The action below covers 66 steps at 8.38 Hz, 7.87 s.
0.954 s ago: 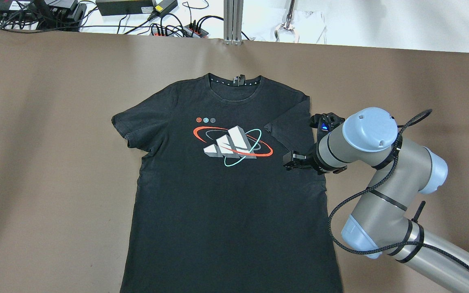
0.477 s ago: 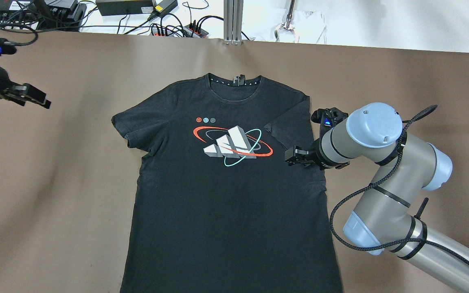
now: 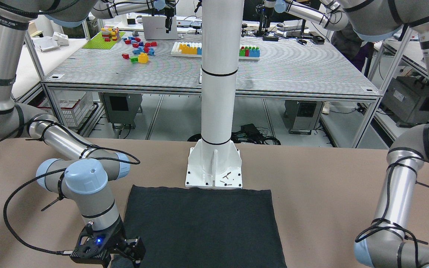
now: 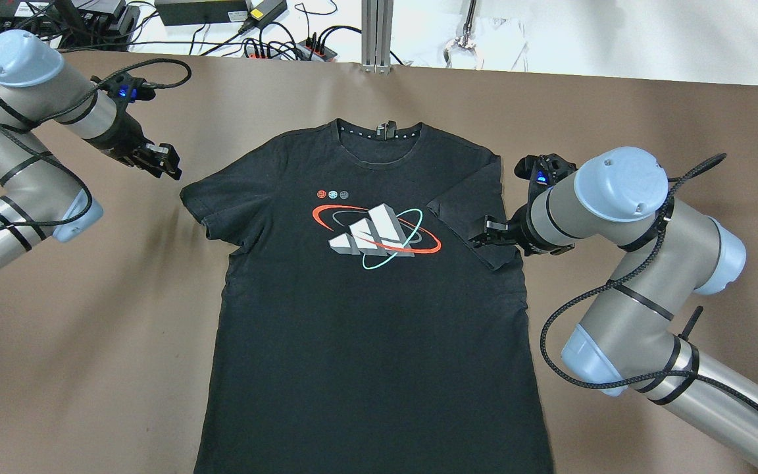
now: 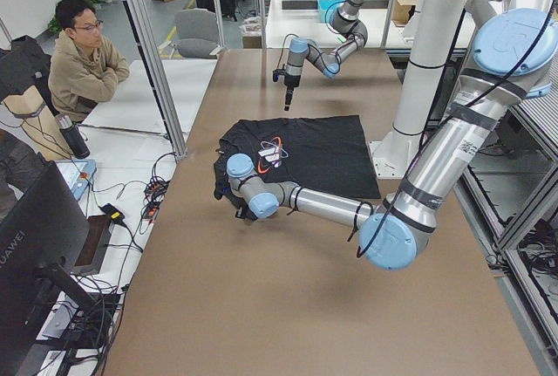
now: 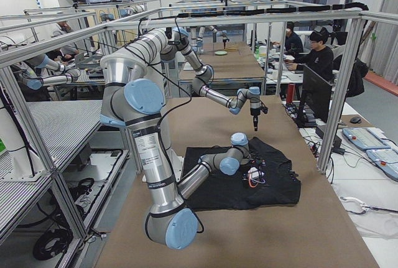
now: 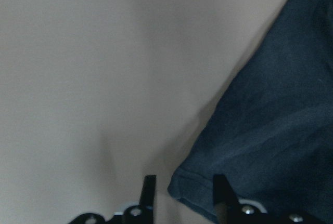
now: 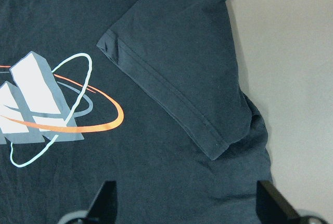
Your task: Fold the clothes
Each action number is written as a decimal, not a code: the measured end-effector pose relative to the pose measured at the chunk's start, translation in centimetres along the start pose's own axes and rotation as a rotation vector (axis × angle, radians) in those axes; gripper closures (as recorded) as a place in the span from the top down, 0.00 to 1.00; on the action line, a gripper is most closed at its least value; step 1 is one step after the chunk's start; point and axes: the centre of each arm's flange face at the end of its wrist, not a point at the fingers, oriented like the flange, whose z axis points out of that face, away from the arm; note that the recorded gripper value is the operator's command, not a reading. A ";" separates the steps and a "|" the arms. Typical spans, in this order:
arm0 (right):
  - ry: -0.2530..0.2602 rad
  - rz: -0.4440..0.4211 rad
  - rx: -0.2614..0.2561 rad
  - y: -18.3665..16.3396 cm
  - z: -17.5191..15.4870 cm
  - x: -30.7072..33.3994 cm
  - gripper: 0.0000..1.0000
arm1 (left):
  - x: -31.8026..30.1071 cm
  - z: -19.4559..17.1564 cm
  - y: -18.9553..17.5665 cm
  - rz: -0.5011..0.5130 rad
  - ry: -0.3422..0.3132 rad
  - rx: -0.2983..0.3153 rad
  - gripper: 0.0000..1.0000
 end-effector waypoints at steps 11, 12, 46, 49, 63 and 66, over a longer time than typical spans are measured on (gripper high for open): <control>-0.008 0.010 0.004 0.0 -0.3 -0.2 0.94 | 0.0 3.8 1.3 0.009 0.002 -0.024 0.00; -0.007 0.011 0.005 0.0 -0.3 -0.2 0.94 | 0.3 3.7 1.2 0.011 0.006 -0.021 0.00; 0.032 0.045 -0.015 2.0 1.7 0.8 0.94 | 25.6 6.8 3.2 -0.439 0.079 0.236 1.00; 0.036 0.065 -0.012 3.2 2.4 0.1 0.94 | 21.8 8.6 5.2 -0.431 0.038 0.235 1.00; 0.183 0.294 0.011 31.5 3.3 7.2 0.73 | 20.7 0.5 27.2 -0.510 0.097 0.197 1.00; 0.220 0.272 -0.019 36.7 3.1 9.1 0.58 | 21.0 0.7 28.0 -0.511 0.095 0.204 1.00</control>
